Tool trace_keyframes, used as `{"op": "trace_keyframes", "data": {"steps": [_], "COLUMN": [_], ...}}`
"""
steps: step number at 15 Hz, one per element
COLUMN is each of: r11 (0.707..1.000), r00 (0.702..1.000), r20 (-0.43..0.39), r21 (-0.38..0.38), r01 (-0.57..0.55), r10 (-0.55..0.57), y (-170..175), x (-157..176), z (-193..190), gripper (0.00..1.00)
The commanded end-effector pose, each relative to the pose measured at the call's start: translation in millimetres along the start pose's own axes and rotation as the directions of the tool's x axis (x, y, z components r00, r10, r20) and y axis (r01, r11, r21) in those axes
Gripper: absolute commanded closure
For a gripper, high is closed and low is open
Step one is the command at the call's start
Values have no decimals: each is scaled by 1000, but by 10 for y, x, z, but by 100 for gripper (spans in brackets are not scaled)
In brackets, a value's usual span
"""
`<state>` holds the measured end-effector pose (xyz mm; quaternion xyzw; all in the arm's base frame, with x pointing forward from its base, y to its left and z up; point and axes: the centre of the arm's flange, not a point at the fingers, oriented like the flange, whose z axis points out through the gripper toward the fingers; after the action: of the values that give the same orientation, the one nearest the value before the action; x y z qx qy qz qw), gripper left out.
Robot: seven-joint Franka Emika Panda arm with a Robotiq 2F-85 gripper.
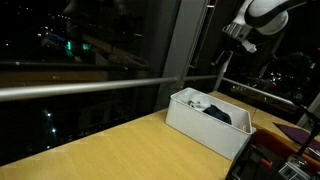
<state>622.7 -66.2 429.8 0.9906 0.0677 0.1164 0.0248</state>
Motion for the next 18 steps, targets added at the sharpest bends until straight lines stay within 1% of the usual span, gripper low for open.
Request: {"op": "trace_keyframes", "data": {"steps": [1,5,9,12,16,17,18], "r11": [999,995,988,984,981,980,980], "r00": [1000,998,992,984,964,959,953], "r20": [6,52,115,170,261,279,296], "r21": [42,93,143,159,164,164,157], "r01": [-6,-30,-64,-80,-101,-109,-120], "r10": [6,26,48,52,55,60,69], "y": [90,76,25,-17,-45,-39,-26], "x": [407,466,450,321,-16,-89,-169], "z": [429,1042,1627,2051,2577,2649,2656], "gripper": [0,0,0,0,0,25,26]}}
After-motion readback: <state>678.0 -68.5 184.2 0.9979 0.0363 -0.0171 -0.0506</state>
